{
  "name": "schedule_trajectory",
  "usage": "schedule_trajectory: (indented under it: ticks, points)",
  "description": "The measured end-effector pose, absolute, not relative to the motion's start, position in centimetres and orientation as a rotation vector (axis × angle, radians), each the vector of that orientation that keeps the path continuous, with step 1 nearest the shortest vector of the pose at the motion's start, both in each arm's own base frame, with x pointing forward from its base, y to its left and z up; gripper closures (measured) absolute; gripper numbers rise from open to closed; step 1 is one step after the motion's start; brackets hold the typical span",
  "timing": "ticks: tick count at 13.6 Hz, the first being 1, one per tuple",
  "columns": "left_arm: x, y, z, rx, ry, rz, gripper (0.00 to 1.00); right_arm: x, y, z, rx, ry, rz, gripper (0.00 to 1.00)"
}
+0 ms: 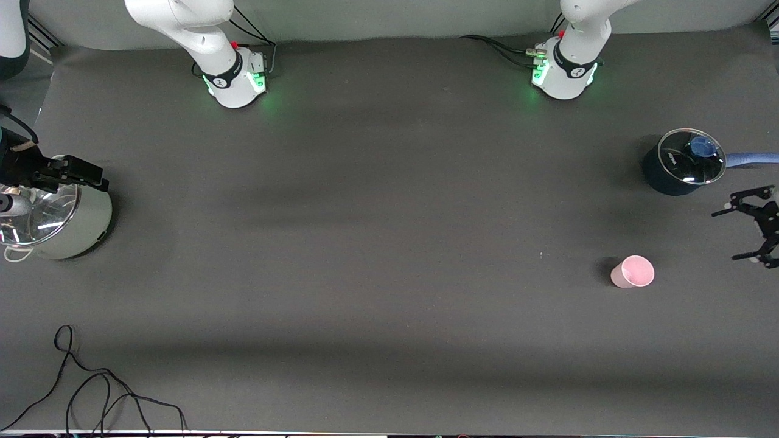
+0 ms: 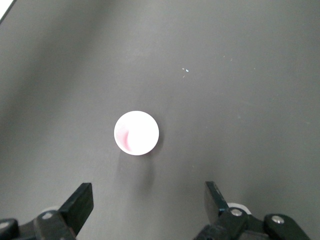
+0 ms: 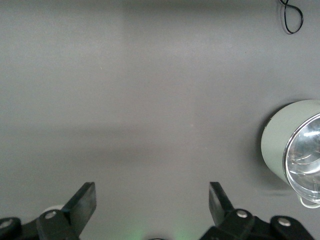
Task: Transfer pink cup from left to right arm
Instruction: 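Move the left gripper down toward the pink cup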
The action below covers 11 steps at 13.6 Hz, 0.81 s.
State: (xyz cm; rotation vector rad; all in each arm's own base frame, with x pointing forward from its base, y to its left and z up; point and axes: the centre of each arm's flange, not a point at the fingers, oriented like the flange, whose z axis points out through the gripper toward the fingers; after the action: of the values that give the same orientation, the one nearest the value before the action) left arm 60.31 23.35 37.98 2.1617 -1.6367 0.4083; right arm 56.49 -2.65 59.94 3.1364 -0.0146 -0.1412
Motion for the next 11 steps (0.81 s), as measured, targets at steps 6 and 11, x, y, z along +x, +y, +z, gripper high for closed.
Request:
schedule_trajectory:
  ticks: [6, 11]
  points:
    - [59.6, 25.9, 27.5, 1.943, -1.601, 0.632, 0.01, 56.5, -2.7, 59.9, 3.136, -0.015, -0.144, 0.0]
    - [58.9, 25.4, 18.8, 1.839, -1.473, 0.78, 0.01, 56.5, -2.7, 59.9, 3.136, -0.015, -0.145, 0.0]
